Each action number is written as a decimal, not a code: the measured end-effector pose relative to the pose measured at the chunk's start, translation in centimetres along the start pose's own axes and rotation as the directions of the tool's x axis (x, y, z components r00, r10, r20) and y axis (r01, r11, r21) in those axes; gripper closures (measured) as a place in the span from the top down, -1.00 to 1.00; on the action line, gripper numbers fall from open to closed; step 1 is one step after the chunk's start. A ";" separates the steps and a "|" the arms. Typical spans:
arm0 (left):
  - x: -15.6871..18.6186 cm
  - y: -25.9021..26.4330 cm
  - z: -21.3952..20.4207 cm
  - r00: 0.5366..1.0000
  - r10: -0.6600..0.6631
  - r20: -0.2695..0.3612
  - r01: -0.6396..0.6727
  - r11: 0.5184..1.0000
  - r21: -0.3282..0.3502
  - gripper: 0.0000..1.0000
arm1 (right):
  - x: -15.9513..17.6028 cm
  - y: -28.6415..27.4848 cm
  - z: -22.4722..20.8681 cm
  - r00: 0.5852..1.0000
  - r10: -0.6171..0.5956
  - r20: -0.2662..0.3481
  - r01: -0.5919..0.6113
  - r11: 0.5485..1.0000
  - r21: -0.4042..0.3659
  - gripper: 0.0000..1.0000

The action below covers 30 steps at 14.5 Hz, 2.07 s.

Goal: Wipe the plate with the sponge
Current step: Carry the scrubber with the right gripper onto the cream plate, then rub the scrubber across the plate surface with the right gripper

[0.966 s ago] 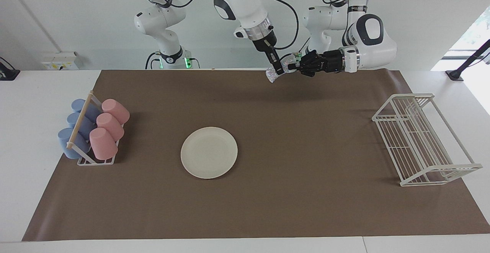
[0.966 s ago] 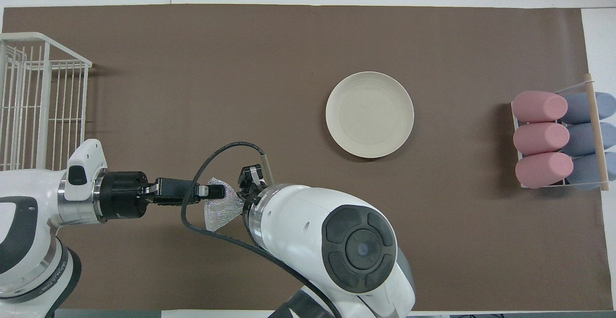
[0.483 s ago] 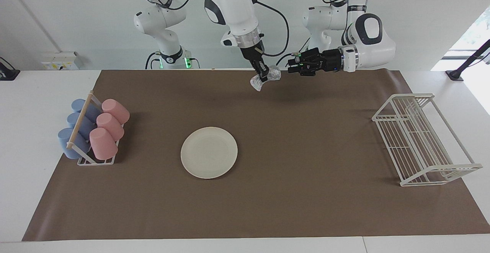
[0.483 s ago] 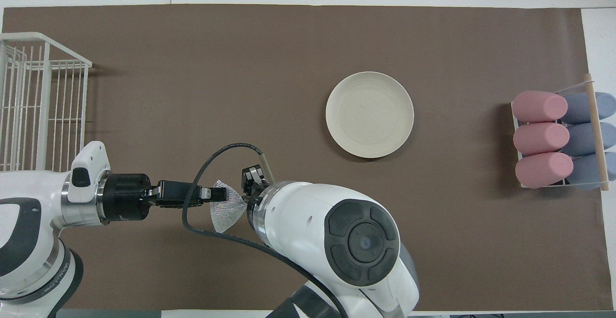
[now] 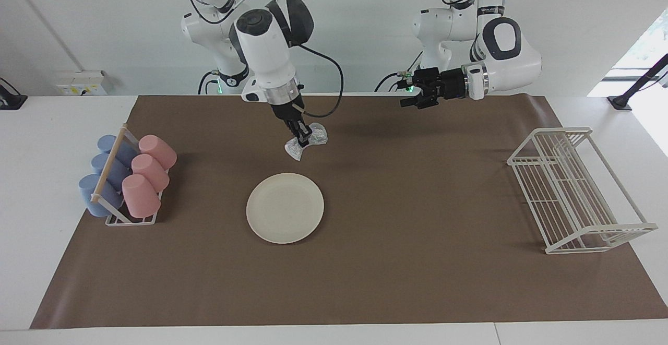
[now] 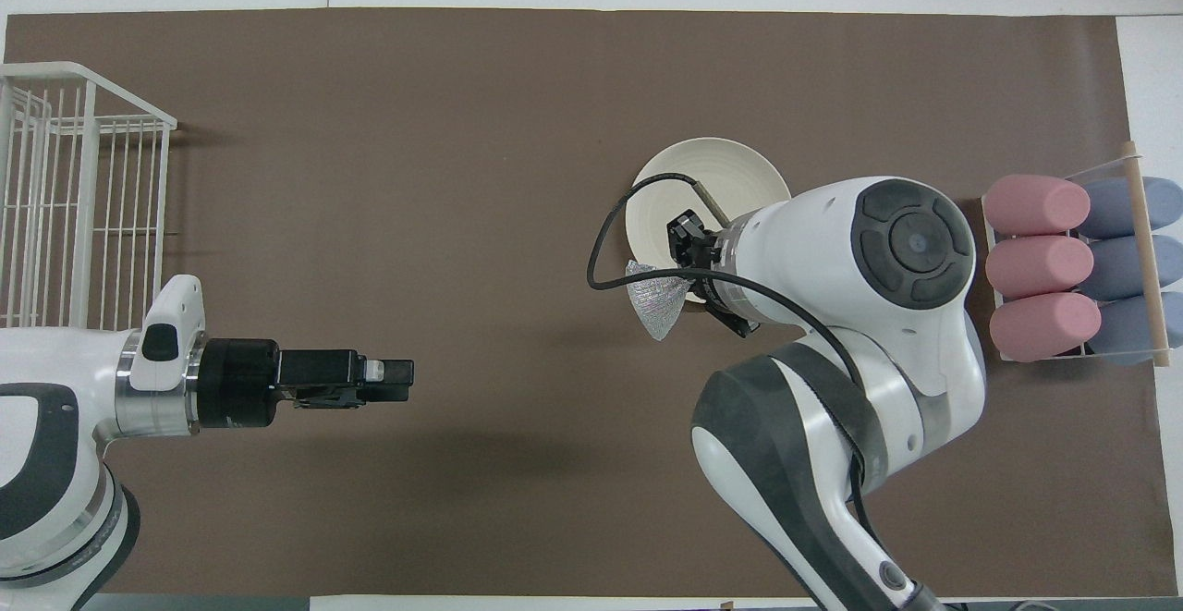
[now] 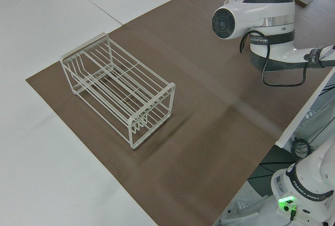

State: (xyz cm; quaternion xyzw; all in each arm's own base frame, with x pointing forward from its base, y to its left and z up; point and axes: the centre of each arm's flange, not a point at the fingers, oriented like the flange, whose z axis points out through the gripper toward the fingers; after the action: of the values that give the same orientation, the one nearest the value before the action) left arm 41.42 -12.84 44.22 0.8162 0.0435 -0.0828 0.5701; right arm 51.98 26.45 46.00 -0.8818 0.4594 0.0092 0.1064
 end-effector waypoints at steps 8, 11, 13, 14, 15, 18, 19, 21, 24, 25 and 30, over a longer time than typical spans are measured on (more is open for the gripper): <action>1.4 -1.5 -1.9 0.997 -0.006 -0.071 0.032 0.930 0.366 1.00 | 6.1 1.5 11.4 1.000 0.004 0.009 -0.004 1.000 0.027 -0.79; 1.6 -2.8 -2.6 0.998 -0.005 -0.067 0.039 0.848 0.528 1.00 | 7.7 1.9 14.1 0.999 -0.017 0.043 0.016 0.999 0.030 -0.79; 1.7 -3.4 -2.8 0.999 0.008 -0.047 0.024 0.761 0.649 1.00 | 8.7 2.0 15.2 0.998 -0.032 0.047 0.030 0.999 0.039 -0.79; 1.7 -3.4 -2.6 0.999 0.011 -0.040 0.020 0.727 0.687 1.00 | 9.3 2.1 15.4 0.998 -0.030 0.047 0.028 0.999 0.043 -0.79; 1.7 -3.4 -2.2 0.999 0.016 -0.031 0.012 0.694 0.720 1.00 | 9.8 2.1 15.4 0.998 -0.037 0.047 0.035 0.998 0.051 -0.79; 1.7 -3.7 -2.5 0.999 0.036 -0.012 -0.013 0.618 0.786 1.00 | 11.5 2.4 15.3 0.993 -0.111 0.037 0.108 0.992 0.065 -0.79; 1.8 -3.7 -2.7 0.999 0.042 -0.015 -0.014 0.611 0.791 1.00 | 12.4 2.6 15.2 0.990 -0.140 0.032 0.137 0.988 0.068 -0.79; 2.1 -3.8 -3.2 0.998 0.051 -0.033 -0.006 0.609 0.793 1.00 | 13.8 3.0 15.0 0.985 -0.170 0.025 0.168 0.983 0.073 -0.79; 2.5 -3.9 -3.9 0.997 0.056 -0.054 0.009 0.611 0.791 1.00 | 14.1 3.1 15.0 0.981 -0.193 0.022 0.191 0.979 0.074 -0.79; 2.6 -3.8 -4.4 0.996 0.057 -0.065 0.016 0.613 0.790 1.00 | 14.0 3.1 15.0 0.980 -0.196 0.022 0.194 0.978 0.074 -0.79; 3.1 -3.1 -5.5 0.994 0.070 -0.089 0.027 0.617 0.787 1.00 | 10.0 1.7 15.6 0.985 -0.170 0.034 0.167 0.983 0.077 -0.79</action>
State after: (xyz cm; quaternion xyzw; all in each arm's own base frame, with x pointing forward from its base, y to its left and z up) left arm 44.37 -6.69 42.60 0.9870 0.0246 -0.0414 0.1530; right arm 57.63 20.48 29.27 -0.9126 0.3809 0.0011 0.1487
